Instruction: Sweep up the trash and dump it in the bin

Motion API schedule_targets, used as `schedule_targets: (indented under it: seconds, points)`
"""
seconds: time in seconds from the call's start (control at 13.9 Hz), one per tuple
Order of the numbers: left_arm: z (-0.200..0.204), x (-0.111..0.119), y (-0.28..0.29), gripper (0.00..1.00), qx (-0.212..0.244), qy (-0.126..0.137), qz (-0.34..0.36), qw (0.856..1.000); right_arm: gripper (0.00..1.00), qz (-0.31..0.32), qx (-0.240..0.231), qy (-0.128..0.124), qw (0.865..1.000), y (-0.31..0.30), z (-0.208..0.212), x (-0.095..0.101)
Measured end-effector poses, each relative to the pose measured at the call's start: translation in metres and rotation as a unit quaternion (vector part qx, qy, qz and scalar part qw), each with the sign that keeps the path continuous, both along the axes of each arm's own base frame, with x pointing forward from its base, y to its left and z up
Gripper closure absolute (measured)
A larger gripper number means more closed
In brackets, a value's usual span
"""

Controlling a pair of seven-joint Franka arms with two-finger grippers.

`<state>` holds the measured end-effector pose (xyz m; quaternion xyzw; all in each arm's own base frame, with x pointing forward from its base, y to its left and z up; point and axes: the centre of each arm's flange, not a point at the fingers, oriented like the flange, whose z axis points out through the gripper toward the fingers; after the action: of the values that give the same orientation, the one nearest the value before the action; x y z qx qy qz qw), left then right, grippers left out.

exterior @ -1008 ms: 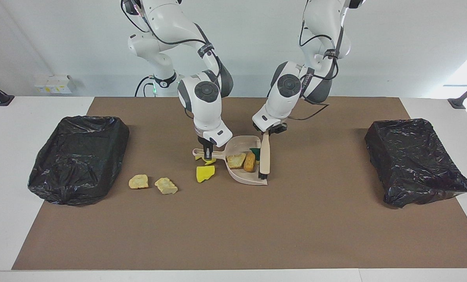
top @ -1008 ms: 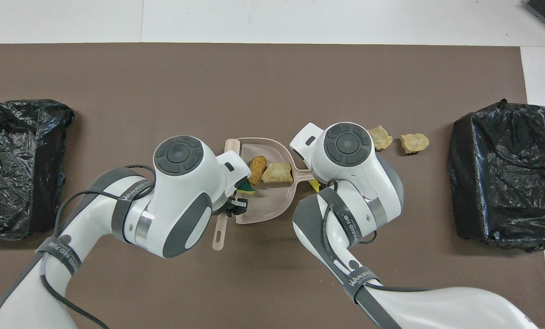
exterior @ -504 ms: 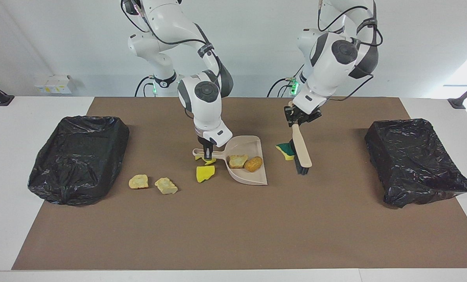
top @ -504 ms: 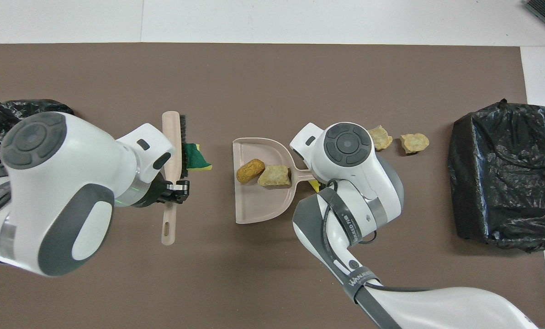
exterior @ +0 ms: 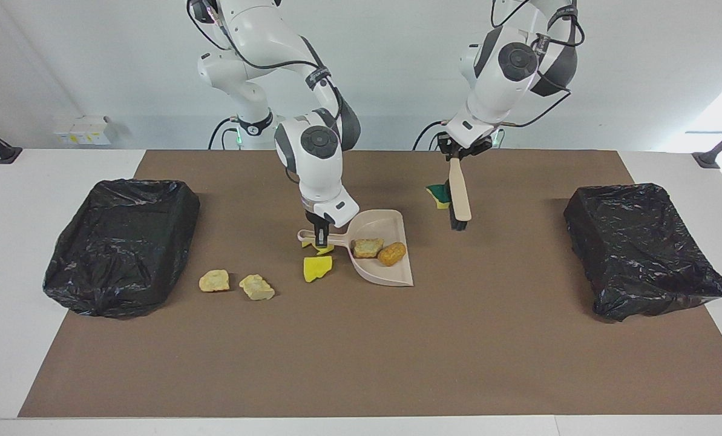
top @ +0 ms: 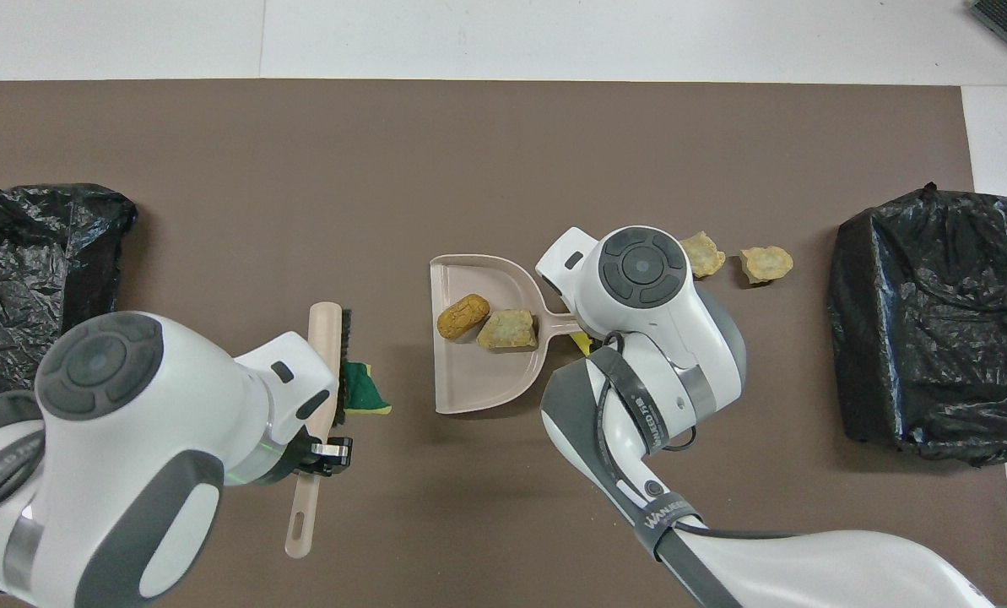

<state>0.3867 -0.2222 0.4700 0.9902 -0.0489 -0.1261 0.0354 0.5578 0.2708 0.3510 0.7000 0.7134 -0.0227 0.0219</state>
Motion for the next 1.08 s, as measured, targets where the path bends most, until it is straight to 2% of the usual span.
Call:
schedule_targets:
  seconds: [0.22,0.79,0.94,1.08]
  points:
    - [-0.014,-0.035,-0.013,0.74,0.004,-0.015,0.008,1.000,0.68,0.000,0.000,0.000,1.000,-0.001,-0.001,0.000]
    - [-0.054,-0.070,-0.043,0.74,0.010,-0.021,0.031,0.999,0.68,-0.003,0.001,-0.002,1.000,-0.005,-0.008,-0.001]
    - [-0.057,-0.067,-0.042,0.74,0.002,-0.024,0.051,0.998,0.68,-0.003,0.001,-0.001,1.000,-0.006,-0.008,-0.001]
    - [-0.053,-0.044,-0.033,0.74,-0.024,-0.044,0.097,0.994,0.68,-0.005,0.006,0.002,1.000,-0.008,-0.007,0.000]
